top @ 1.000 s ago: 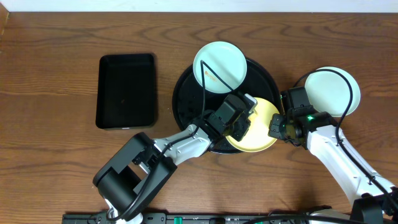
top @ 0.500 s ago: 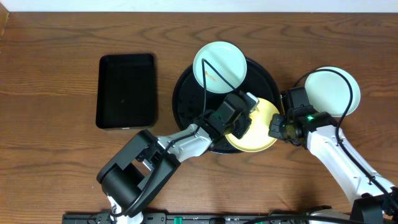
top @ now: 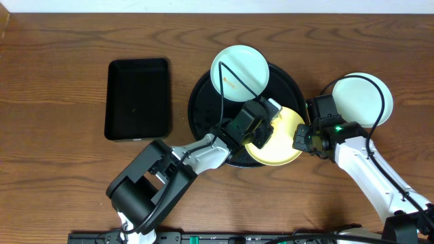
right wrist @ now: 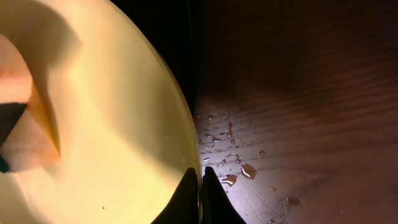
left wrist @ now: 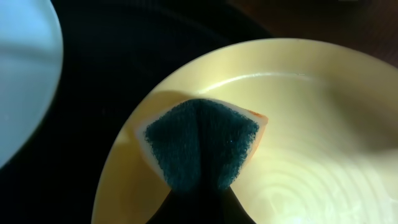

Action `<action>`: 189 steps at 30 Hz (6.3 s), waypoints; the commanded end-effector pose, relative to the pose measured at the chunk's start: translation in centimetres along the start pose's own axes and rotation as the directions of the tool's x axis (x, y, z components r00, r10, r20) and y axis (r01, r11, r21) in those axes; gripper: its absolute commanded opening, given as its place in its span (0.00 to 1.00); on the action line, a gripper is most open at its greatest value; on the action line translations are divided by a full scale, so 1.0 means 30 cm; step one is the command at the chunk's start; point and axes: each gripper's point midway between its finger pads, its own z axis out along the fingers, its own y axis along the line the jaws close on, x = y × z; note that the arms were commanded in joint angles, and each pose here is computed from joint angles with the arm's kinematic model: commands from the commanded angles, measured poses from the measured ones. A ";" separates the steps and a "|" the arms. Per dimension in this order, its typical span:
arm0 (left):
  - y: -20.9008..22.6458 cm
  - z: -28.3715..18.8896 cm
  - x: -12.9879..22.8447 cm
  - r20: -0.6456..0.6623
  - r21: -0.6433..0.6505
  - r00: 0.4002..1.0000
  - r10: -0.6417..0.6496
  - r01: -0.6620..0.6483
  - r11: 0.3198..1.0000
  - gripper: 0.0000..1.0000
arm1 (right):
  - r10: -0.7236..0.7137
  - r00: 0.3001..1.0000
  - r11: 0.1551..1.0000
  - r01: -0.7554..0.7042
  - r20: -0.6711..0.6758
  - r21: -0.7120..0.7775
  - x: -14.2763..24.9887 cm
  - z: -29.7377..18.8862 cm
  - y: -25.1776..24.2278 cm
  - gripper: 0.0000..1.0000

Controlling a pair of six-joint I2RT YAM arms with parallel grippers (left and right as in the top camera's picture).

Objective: Clean dirty plates on tray and stack at the side
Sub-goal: 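Scrub the yellow plate surface with the sponge in the left gripper, then return the sponge with the left gripper to the black tray, then carry the yellow plate right and stack it on the green plate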

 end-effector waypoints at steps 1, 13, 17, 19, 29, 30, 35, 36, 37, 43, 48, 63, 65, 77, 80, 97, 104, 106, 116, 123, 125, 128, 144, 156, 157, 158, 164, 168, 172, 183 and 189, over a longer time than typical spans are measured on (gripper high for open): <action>0.023 0.016 0.027 -0.011 -0.021 1.000 0.020 -0.020 1.000 0.08 | 0.001 1.000 1.000 -0.002 -0.016 -0.007 0.017 0.005 0.005 0.01; 0.094 -0.002 -0.104 0.143 -0.028 0.990 0.002 0.002 1.000 0.08 | 0.001 1.000 1.000 -0.001 -0.016 -0.006 0.017 0.005 0.004 0.01; 0.069 -0.071 -0.250 0.268 0.088 0.963 -0.027 0.003 0.996 0.08 | 0.001 1.000 1.000 -0.001 -0.017 -0.006 0.018 0.005 0.004 0.01; 0.073 -0.127 -0.322 0.314 0.102 0.948 -0.052 0.021 0.995 0.08 | 0.001 1.000 1.000 -0.001 -0.016 -0.005 0.017 0.005 0.004 0.01; 0.058 -0.231 -0.199 0.089 0.089 0.992 -0.086 0.078 0.993 0.08 | 0.001 1.000 1.000 -0.001 -0.013 -0.004 0.015 0.005 0.003 0.01; 0.058 -0.225 -0.159 0.044 0.085 0.996 -0.078 0.074 0.994 0.08 | 0.001 1.000 1.000 -0.002 -0.012 -0.004 0.014 0.005 0.004 0.01; 0.036 -0.193 -0.006 -0.093 0.093 0.994 -0.060 0.069 0.993 0.08 | 0.001 1.000 1.000 -0.002 -0.012 -0.004 0.014 0.005 0.004 0.01; 0.028 -0.184 0.013 -0.105 0.097 0.993 -0.057 0.068 0.993 0.08 | 0.002 1.000 1.000 -0.002 -0.011 -0.005 0.014 0.005 0.004 0.01; 0.019 -0.176 0.027 -0.112 0.101 0.992 -0.053 0.064 0.993 0.08 | 0.002 1.000 1.000 -0.002 -0.011 -0.005 0.014 0.005 0.004 0.01; -0.029 -0.130 0.074 -0.135 0.131 0.991 -0.011 0.028 0.991 0.08 | 0.002 1.000 1.000 -0.002 -0.011 -0.005 0.014 0.005 0.004 0.01; -0.040 -0.094 0.113 -0.159 0.138 0.987 -0.003 0.026 0.990 0.08 | 0.001 1.000 1.000 -0.002 -0.012 -0.004 0.014 0.005 0.004 0.01; -0.010 -0.045 0.066 -0.068 0.131 0.997 0.022 -0.013 0.991 0.08 | 0.001 1.000 1.000 -0.002 -0.012 -0.004 0.014 0.005 0.004 0.01; -0.010 -0.044 0.064 -0.065 0.131 0.998 0.023 -0.015 0.991 0.08 | 0.001 1.000 1.000 -0.002 -0.012 -0.004 0.014 0.005 0.004 0.01; 0.042 -0.052 -0.002 0.013 0.139 1.000 0.000 -0.002 0.990 0.08 | 0.001 1.000 1.000 -0.002 -0.012 -0.004 0.014 0.005 0.004 0.01; 0.043 -0.060 -0.004 0.014 0.179 1.000 -0.017 0.014 0.984 0.08 | 0.001 1.000 1.000 -0.002 -0.011 -0.004 0.014 0.005 0.004 0.01; 0.024 -0.071 0.079 -0.094 0.225 0.993 -0.066 0.086 0.970 0.08 | 0.002 1.000 1.000 -0.002 -0.009 -0.001 0.012 0.005 0.002 0.01; 0.031 -0.039 0.093 -0.087 0.225 0.994 -0.065 0.083 0.971 0.08 | 0.002 1.000 1.000 -0.002 -0.009 -0.001 0.012 0.005 0.002 0.01; 0.033 -0.030 0.102 -0.090 0.225 0.994 -0.066 0.084 0.971 0.08 | 0.002 1.000 1.000 -0.002 -0.009 -0.001 0.012 0.005 0.002 0.01; 0.035 -0.025 0.034 -0.004 0.229 0.999 -0.053 0.052 0.972 0.08 | 0.002 1.000 1.000 -0.001 -0.008 0.002 0.012 0.005 0.000 0.01; 0.041 -0.001 0.050 -0.008 0.229 0.997 -0.076 0.076 0.971 0.08 | 0.002 1.000 1.000 -0.001 -0.008 0.002 0.012 0.005 0.000 0.01; 0.042 0.002 0.042 0.005 0.230 0.997 -0.075 0.072 0.971 0.08 | 0.002 1.000 1.000 -0.001 -0.008 0.002 0.012 0.005 0.000 0.01; 0.042 0.000 0.003 0.051 0.233 0.996 -0.078 0.064 0.970 0.08 | 0.002 1.000 1.000 -0.001 -0.008 0.002 0.012 0.005 0.000 0.01; 0.190 -0.317 -0.461 0.429 0.221 0.874 -0.228 0.142 0.965 0.08 | -0.017 0.998 1.000 0.017 0.060 -0.015 -0.058 -0.055 0.026 0.01; 0.681 -0.837 -0.269 0.397 -0.101 0.796 -0.458 0.534 0.840 0.08 | -0.202 0.877 0.979 0.166 0.435 0.119 -0.401 -0.449 0.070 0.01; 0.710 -0.851 -0.226 0.380 -0.123 0.783 -0.492 0.570 0.813 0.08 | -0.235 0.858 0.971 0.181 0.457 0.159 -0.417 -0.471 0.071 0.02; 0.734 -0.863 -0.184 0.363 -0.142 0.770 -0.525 0.603 0.785 0.08 | -0.271 0.840 0.959 0.195 0.470 0.204 -0.427 -0.486 0.070 0.02; 0.818 -0.905 0.028 0.278 -0.227 0.671 -0.688 0.742 0.631 0.08 | -0.506 0.710 0.823 0.227 0.490 0.521 -0.423 -0.592 0.100 0.02; 0.842 -0.905 0.065 0.271 -0.241 0.647 -0.712 0.762 0.601 0.08 | -0.631 0.592 0.710 0.180 0.501 0.681 -0.368 -0.697 0.185 0.02; 0.843 -0.897 0.076 0.260 -0.243 0.643 -0.721 0.766 0.595 0.08 | -0.710 0.502 0.626 0.128 0.494 0.769 -0.319 -0.751 0.270 0.02; 0.841 -0.896 0.079 0.256 -0.244 0.641 -0.724 0.767 0.593 0.08 | -0.798 0.422 0.516 0.107 0.431 0.850 -0.256 -0.663 0.425 0.01; 0.840 -0.895 0.082 0.253 -0.245 0.639 -0.726 0.768 0.591 0.08 | -0.677 0.511 0.722 0.325 0.529 0.610 -0.293 -0.597 0.446 0.01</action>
